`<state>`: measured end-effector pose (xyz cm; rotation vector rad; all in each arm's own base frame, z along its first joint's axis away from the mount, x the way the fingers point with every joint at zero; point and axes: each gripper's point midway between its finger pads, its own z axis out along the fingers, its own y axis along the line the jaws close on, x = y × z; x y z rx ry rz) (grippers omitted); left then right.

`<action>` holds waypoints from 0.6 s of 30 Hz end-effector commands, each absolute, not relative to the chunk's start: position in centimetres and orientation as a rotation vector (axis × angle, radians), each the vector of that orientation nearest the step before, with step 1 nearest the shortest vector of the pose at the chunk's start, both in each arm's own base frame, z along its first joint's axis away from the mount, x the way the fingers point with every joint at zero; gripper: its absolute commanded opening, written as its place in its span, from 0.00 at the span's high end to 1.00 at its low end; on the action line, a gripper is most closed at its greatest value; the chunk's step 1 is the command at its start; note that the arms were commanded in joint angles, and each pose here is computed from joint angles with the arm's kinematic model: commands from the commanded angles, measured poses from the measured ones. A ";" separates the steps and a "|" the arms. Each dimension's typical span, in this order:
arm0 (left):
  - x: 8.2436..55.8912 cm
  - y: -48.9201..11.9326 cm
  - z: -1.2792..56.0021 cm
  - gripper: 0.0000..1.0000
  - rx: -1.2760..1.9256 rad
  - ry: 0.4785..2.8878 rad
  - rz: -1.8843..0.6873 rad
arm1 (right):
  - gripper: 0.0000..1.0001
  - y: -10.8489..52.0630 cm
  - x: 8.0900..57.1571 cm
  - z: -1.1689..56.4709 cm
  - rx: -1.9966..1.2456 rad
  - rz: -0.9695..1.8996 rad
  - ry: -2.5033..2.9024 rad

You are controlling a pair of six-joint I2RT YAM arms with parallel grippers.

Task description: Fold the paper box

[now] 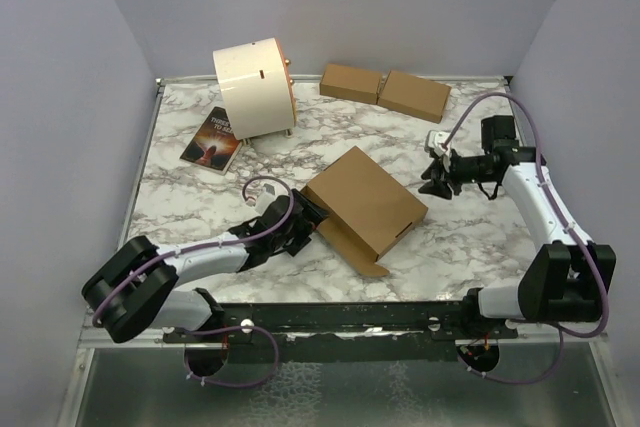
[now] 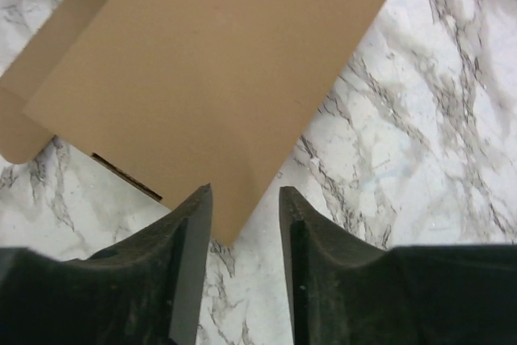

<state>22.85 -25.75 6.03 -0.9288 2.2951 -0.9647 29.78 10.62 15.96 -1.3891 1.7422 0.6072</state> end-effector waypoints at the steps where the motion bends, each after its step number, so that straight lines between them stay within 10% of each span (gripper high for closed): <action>1: 25.5 -26.3 6.8 0.01 -1.043 2.203 -0.989 | 0.56 13.2 27.0 17.9 -1.457 0.739 1.559; 11: 26.4 -26.6 5.6 0.05 -1.151 2.230 -0.955 | 0.10 15.9 20.1 16.9 -1.673 0.787 1.078; 18: 26.5 -26.5 4.8 0.15 -1.207 2.237 -0.928 | 0.07 16.7 17.2 15.3 -1.811 0.803 0.988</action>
